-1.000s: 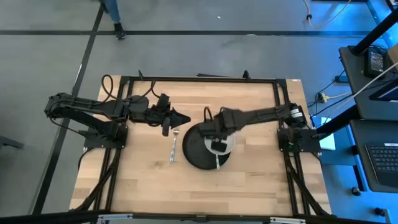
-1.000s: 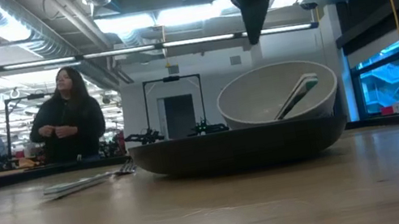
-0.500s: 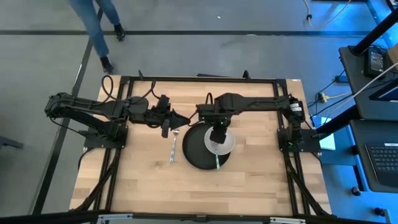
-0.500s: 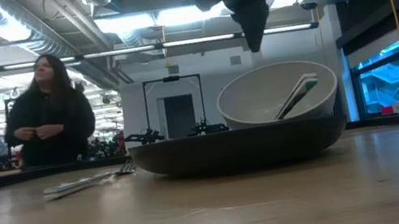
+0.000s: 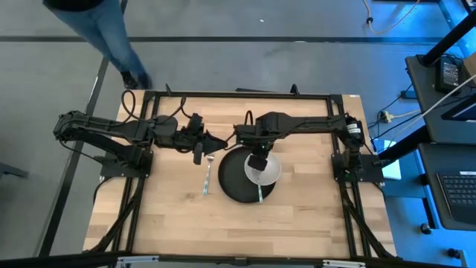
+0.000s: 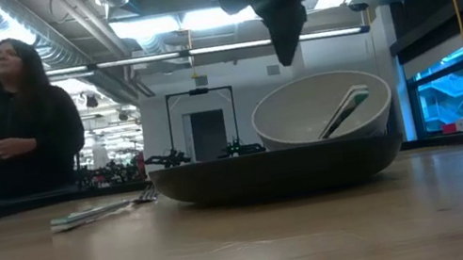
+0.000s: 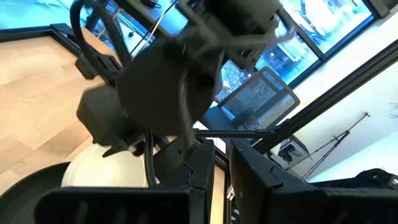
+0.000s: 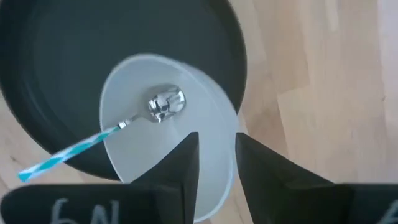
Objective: Set table place
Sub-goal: Adjust the white bowl
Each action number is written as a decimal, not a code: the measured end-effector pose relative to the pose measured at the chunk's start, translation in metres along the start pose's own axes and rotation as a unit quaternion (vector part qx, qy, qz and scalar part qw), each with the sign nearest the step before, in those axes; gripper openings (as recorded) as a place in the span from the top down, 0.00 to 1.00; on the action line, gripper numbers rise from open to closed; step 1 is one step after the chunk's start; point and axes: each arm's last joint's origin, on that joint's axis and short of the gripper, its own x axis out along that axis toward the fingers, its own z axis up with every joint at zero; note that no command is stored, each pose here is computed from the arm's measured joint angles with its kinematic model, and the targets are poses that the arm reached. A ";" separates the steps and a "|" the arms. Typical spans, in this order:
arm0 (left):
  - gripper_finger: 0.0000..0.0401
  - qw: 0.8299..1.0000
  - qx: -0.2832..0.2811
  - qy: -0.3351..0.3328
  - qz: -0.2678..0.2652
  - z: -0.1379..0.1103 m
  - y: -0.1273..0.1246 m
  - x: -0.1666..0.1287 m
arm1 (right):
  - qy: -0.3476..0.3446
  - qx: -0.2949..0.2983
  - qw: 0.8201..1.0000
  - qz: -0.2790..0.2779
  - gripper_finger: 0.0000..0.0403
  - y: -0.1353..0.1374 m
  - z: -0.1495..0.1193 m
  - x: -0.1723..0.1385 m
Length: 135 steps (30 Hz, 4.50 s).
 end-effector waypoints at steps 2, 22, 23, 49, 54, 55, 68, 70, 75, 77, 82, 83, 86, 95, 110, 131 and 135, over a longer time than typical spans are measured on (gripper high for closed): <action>0.89 1.000 0.000 0.000 0.000 0.000 0.000 0.000 | 0.015 -0.007 1.000 -0.003 0.74 0.003 -0.004 0.007; 0.89 1.000 0.000 -0.018 0.018 0.004 0.005 0.000 | 0.023 -0.056 0.994 -0.095 0.74 0.019 -0.018 0.027; 0.89 1.000 0.000 -0.018 0.018 0.004 0.005 0.000 | 0.024 -0.054 0.994 -0.095 0.74 0.018 -0.017 0.027; 0.89 1.000 -0.001 -0.018 0.018 0.004 0.005 0.000 | 0.067 -0.033 0.994 -0.080 0.78 0.000 -0.024 0.066; 0.89 1.000 -0.001 -0.018 0.018 0.004 0.005 0.000 | 0.066 -0.033 0.994 -0.080 0.94 0.000 -0.024 0.065; 0.89 1.000 -0.001 -0.018 0.018 0.004 0.005 0.000 | 0.066 -0.034 0.994 -0.077 0.96 0.000 -0.023 0.063; 0.89 1.000 -0.001 -0.018 0.018 0.004 0.005 0.000 | 0.036 -0.051 0.998 0.027 0.98 0.008 -0.010 0.041; 0.89 1.000 -0.001 -0.018 0.018 0.004 0.005 0.000 | 0.031 -0.051 0.997 0.042 0.98 0.010 -0.009 0.041; 0.89 1.000 -0.001 -0.018 0.018 0.004 0.005 0.000 | 0.008 -0.067 0.996 0.058 0.99 0.012 -0.004 0.041; 0.89 1.000 -0.001 -0.019 0.018 0.005 0.005 0.000 | -0.009 -0.067 0.996 0.064 0.99 0.011 0.000 0.041; 0.89 1.000 -0.001 -0.019 0.018 0.005 0.005 0.000 | -0.028 -0.055 0.996 0.067 0.99 0.004 0.007 0.044; 0.89 1.000 -0.001 -0.019 0.018 0.005 0.005 0.000 | -0.027 -0.052 0.996 0.067 0.99 0.002 0.008 0.045; 0.89 1.000 -0.001 -0.019 0.018 0.005 0.004 0.000 | -0.017 -0.035 0.997 0.070 0.99 -0.003 0.012 0.052; 0.89 1.000 0.000 -0.021 0.017 0.006 0.004 0.000 | 0.014 -0.016 0.993 0.115 0.99 -0.011 0.017 0.067; 0.89 0.998 -0.003 -0.053 0.021 0.019 0.009 -0.009 | 0.043 -0.004 0.991 0.128 0.99 -0.016 0.022 0.092; 0.89 0.998 -0.003 -0.056 0.014 0.020 0.008 -0.009 | 0.046 0.018 0.984 0.173 0.98 -0.030 0.023 0.107; 0.89 0.998 -0.003 -0.056 0.014 0.020 0.008 -0.009 | 0.035 0.018 0.984 0.175 0.98 -0.029 0.025 0.107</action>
